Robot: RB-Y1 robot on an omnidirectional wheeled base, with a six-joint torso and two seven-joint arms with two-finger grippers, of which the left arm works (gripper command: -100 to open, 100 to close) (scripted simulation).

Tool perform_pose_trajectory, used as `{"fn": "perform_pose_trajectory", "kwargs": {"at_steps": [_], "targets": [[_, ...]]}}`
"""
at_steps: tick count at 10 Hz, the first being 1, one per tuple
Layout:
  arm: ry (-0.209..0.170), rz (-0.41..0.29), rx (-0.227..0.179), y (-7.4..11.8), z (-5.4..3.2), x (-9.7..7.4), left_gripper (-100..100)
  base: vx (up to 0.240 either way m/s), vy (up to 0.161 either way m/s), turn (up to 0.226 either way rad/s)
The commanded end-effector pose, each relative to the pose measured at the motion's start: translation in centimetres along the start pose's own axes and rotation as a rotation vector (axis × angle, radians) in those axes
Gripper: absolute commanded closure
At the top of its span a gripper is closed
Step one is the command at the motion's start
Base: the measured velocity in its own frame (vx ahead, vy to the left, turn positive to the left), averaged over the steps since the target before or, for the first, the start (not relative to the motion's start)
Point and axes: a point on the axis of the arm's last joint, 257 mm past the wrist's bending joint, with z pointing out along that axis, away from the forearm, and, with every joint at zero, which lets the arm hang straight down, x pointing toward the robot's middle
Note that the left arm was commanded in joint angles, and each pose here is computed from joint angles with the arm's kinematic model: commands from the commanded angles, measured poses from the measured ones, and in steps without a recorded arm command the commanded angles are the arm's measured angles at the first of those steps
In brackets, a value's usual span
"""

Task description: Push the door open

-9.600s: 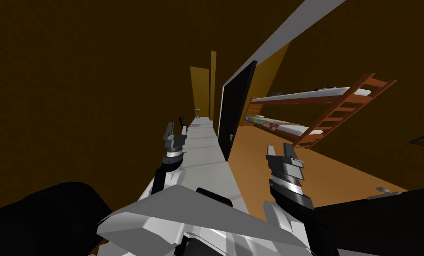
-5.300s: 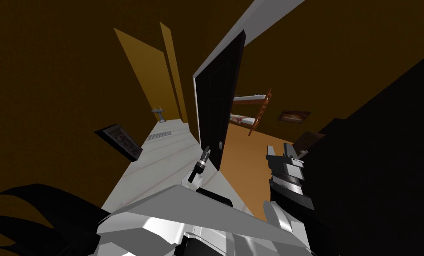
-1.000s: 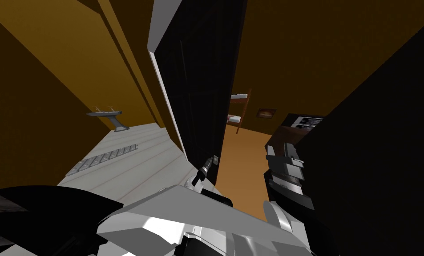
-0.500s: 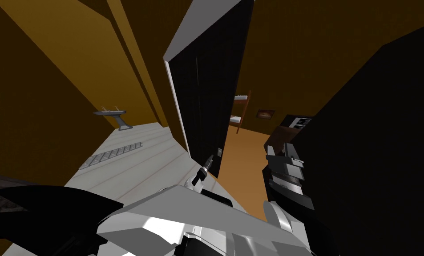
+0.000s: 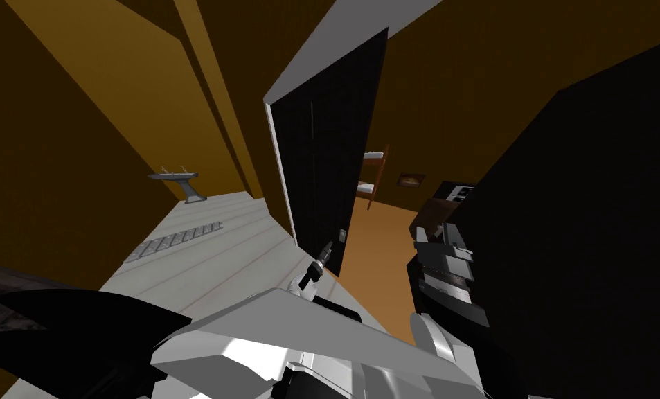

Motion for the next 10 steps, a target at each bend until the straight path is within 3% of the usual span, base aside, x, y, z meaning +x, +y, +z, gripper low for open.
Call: {"fn": "perform_pose_trajectory", "kwargs": {"at_steps": [1,4,8,9,10], "targets": [[-0.004,0.009,0.0,0.0,-0.04,-0.5,-100,0.139,-0.073,-0.009],[-0.012,0.016,0.002,0.0,-0.05,-1.1,-100,0.2,-0.072,-0.024],[-0.018,-0.009,0.014,-0.5,0.42,0.0,-100,0.204,-0.102,-0.024],[-0.018,-0.003,0.012,-0.4,0.3,-0.4,-100,0.074,-0.043,0.025],[-0.018,-0.003,0.012,-0.4,0.3,-0.4,100,-0.016,0.005,-0.017]]}}
